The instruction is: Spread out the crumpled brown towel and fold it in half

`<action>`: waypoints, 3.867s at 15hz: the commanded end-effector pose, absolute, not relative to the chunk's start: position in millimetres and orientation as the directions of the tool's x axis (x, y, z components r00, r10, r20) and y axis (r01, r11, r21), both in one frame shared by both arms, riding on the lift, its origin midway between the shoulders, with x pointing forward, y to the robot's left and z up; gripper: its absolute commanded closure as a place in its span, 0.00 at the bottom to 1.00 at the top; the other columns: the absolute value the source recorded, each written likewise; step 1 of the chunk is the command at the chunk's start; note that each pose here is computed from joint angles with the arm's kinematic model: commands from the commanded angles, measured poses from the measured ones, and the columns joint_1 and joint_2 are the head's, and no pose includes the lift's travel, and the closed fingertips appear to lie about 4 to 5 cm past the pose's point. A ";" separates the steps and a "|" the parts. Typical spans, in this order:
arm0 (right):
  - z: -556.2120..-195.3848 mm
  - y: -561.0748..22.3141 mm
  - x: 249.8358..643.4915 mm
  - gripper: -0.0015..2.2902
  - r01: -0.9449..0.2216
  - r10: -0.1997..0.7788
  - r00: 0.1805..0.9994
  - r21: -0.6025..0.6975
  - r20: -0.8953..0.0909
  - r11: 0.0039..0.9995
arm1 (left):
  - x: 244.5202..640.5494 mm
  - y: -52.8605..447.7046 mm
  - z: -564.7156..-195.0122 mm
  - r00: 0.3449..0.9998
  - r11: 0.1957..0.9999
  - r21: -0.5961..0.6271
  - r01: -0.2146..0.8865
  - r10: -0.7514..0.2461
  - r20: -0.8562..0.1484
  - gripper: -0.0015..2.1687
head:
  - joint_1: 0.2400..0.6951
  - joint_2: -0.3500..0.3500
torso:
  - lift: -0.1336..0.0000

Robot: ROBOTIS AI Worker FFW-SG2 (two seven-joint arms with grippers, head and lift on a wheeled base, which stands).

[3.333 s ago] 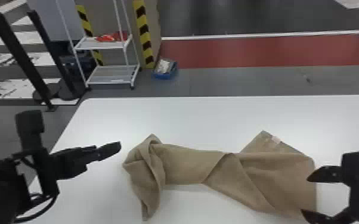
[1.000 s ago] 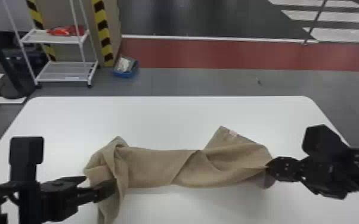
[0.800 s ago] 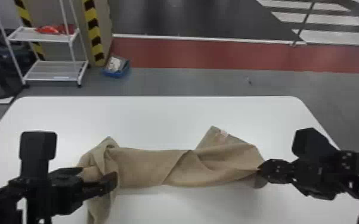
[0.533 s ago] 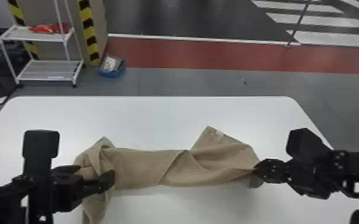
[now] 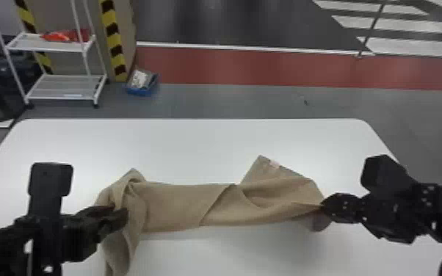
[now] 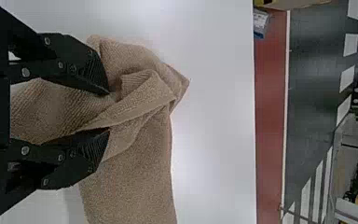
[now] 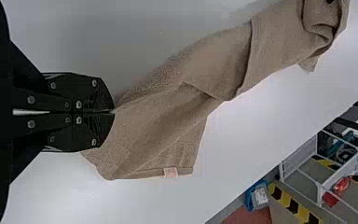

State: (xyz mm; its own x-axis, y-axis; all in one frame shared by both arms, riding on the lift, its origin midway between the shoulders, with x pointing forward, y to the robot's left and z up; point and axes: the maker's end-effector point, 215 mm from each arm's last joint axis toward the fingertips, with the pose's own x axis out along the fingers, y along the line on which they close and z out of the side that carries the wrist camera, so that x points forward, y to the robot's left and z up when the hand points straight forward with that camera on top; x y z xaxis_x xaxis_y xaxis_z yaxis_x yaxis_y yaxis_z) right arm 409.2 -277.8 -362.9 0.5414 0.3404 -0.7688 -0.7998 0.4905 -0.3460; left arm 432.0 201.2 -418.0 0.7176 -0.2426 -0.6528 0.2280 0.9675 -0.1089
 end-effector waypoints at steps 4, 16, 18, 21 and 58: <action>-342.2 -317.9 414.1 0.64 -0.766 0.258 0.600 -0.451 -0.757 0.458 | 439.6 258.1 -369.5 0.747 0.970 -0.202 0.135 -0.233 -0.623 0.87 | 1.00 0.36 | 0.07; -355.9 -332.7 451.8 0.64 -0.724 0.092 0.683 -0.657 -0.724 0.211 | 506.0 296.3 -411.5 0.700 0.971 -0.222 0.086 -0.217 -0.680 0.87 | 1.00 0.42 | 0.07; -359.2 -321.5 457.4 0.64 -0.726 0.112 0.683 -0.652 -0.722 0.221 | 518.1 299.8 -418.4 0.693 0.976 -0.203 0.073 -0.196 -0.694 0.80 | 1.00 0.44 | 0.07; -355.3 -310.9 463.7 0.64 -0.716 0.131 0.693 -0.653 -0.709 0.247 | 509.5 316.2 -419.0 0.703 0.977 -0.208 0.035 -0.172 -0.690 0.00 | 1.00 0.47 | 0.07; -319.0 -523.9 433.5 0.02 0.203 0.021 0.778 0.283 -0.628 0.937 | 415.1 243.4 -411.5 0.708 0.949 -0.210 0.235 -0.315 -0.632 0.13 | 1.00 0.00 | 0.07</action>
State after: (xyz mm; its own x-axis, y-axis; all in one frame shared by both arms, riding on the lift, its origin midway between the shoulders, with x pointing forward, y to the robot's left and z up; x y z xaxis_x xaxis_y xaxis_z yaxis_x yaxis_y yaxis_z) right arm 438.9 -524.5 -322.1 0.7845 0.0223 -0.6198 0.1857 0.9450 0.2691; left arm 409.9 237.9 -403.4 0.7102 -0.3414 -0.6157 0.2425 0.9397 -0.2413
